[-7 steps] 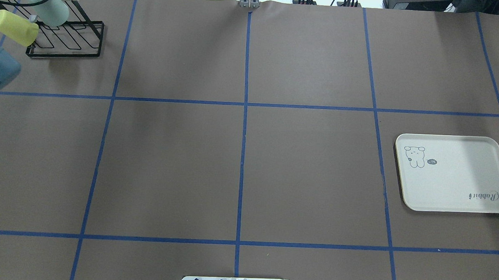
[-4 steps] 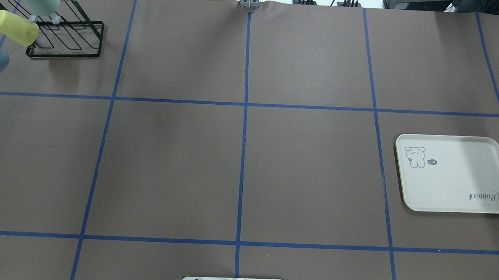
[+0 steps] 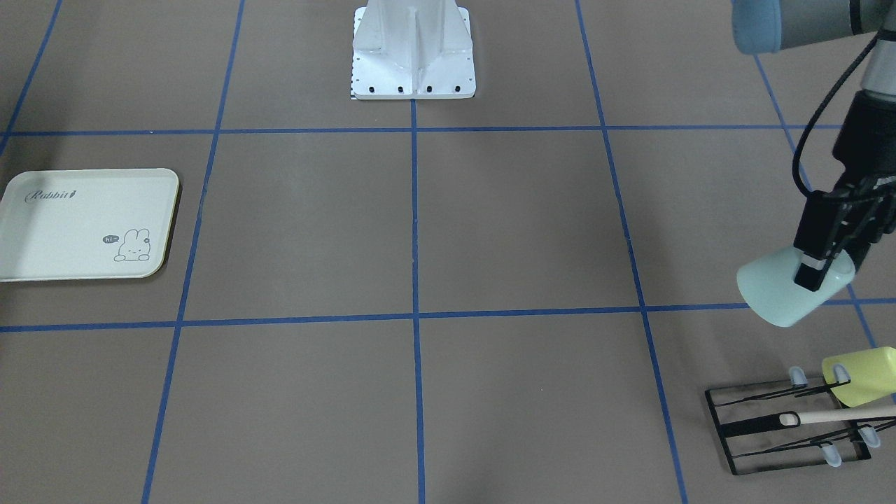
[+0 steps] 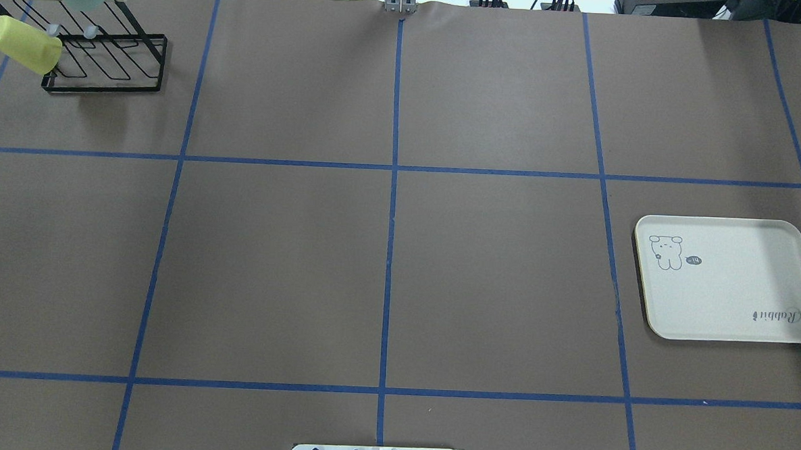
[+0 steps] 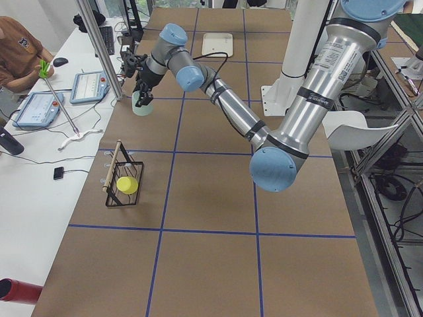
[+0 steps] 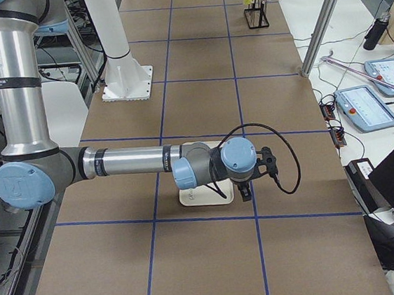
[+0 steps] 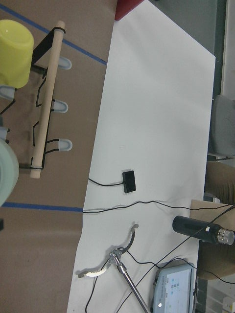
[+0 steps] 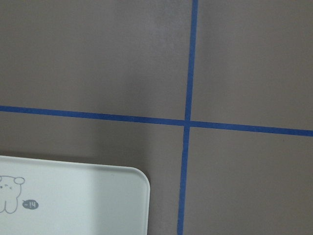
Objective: Left arm grabs green cup and hands to right arm on tray
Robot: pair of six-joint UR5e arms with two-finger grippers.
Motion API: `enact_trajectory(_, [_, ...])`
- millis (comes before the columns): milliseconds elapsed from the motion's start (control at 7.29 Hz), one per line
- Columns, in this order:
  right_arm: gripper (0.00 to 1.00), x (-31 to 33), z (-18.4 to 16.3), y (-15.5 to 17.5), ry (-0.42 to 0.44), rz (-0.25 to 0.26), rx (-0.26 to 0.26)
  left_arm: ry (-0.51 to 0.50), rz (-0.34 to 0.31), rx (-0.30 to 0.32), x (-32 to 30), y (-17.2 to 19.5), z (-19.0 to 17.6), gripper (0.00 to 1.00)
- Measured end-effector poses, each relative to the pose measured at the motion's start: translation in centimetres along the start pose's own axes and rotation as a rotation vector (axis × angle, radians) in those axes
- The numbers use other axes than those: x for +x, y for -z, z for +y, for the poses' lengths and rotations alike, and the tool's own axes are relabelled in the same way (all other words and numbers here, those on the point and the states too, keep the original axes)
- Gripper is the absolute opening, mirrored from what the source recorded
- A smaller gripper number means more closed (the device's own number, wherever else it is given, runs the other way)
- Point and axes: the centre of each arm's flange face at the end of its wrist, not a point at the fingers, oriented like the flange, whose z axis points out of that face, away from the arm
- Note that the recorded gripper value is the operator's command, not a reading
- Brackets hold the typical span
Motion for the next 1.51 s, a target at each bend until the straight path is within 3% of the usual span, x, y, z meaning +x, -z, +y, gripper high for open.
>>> enact_trajectory(412, [1.0, -4.6, -5.3, 0.2, 0.095, -0.208, 0.018, 0.336, 0.232, -0.08, 5.1, 2.6, 7.9, 0.15])
enact_trajectory(686, [0.96, -7.0, -7.5, -0.2, 0.138, -0.258, 0.008, 0.42, 0.314, -0.077, 7.5, 2.0, 13.9, 0.17])
enact_trajectory(824, [0.97, -8.4, -9.1, 0.1, 0.147, -0.238, 0.014, 0.425, 0.326, -0.061, 8.2, 1.3, 16.7, 0.17])
enact_trajectory(1235, [0.98, -15.0, -13.0, -0.4, 0.089, -0.081, 0.075, 0.447, 0.344, -0.05, 9.1, 1.0, 20.3, 0.17])
enact_trajectory(1373, [0.98, -17.3, -13.2, -2.6, 0.066, -0.044, 0.135, 0.451, 0.351, -0.051, 9.3, 1.2, 20.8, 0.17])
enact_trajectory(1510, [0.98, -19.9, -13.0, -5.7, 0.019, -0.041, 0.213, 0.456, 0.358, -0.054, 9.5, 1.5, 21.2, 0.17])
